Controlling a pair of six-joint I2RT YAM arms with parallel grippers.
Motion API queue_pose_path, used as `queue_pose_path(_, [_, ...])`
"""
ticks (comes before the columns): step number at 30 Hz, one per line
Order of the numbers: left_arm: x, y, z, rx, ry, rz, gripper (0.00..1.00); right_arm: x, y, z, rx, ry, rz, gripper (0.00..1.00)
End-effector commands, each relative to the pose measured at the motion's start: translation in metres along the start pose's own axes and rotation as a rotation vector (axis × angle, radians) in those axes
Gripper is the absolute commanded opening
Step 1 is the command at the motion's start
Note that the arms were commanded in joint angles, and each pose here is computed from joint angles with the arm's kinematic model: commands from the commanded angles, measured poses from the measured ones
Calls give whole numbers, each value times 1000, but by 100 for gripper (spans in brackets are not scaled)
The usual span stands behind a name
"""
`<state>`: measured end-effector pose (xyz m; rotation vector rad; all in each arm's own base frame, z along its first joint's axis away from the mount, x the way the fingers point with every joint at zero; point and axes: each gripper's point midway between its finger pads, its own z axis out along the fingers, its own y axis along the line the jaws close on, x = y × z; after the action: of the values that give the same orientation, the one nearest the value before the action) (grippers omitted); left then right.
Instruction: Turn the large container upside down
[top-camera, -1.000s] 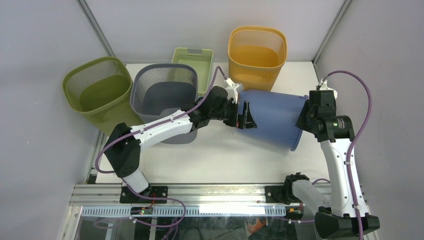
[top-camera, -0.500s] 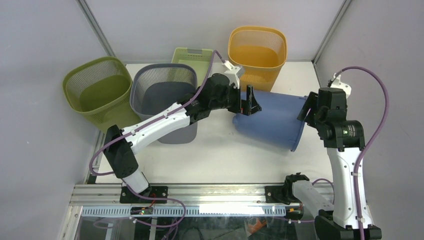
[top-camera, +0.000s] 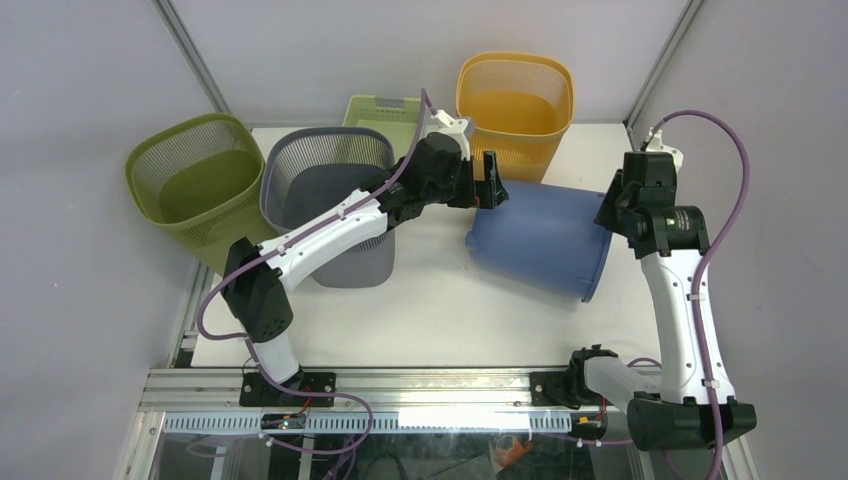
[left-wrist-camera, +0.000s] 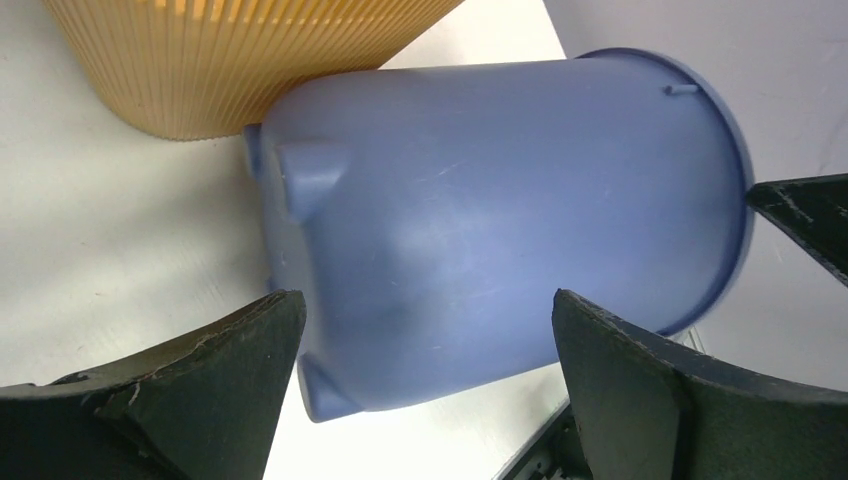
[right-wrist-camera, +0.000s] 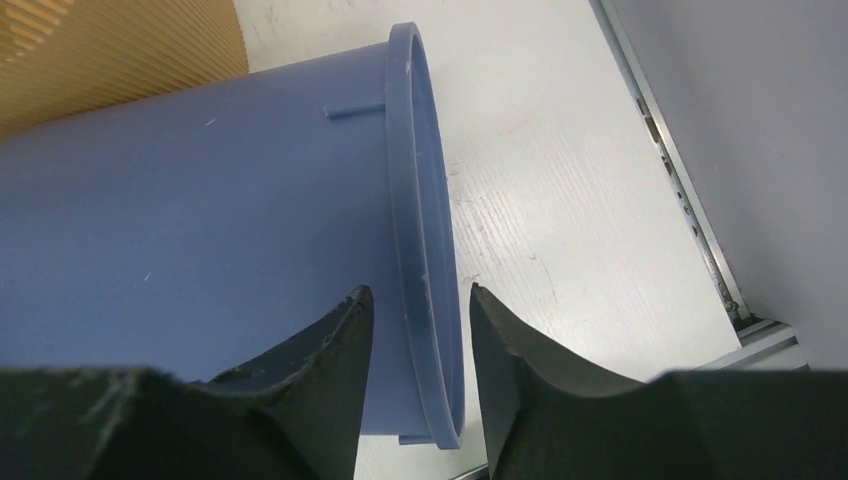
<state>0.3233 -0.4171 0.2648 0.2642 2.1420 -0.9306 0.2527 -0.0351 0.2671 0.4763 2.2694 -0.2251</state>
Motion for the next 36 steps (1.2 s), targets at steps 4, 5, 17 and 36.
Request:
queue_pose_path(4, [-18, 9, 6, 18, -10, -43, 99, -12, -6, 11, -2, -44, 17, 41])
queue_pose_path(5, [-17, 10, 8, 22, -3, -45, 99, -9, -7, 14, -6, -37, 22, 40])
queue_pose_path(17, [3, 4, 24, 108, 67, -69, 99, 8, -7, 23, -57, 8, 65, 16])
queue_pose_path(36, [-5, 30, 53, 202, 9, -369, 99, 24, -1, 24, -110, 25, 54, 1])
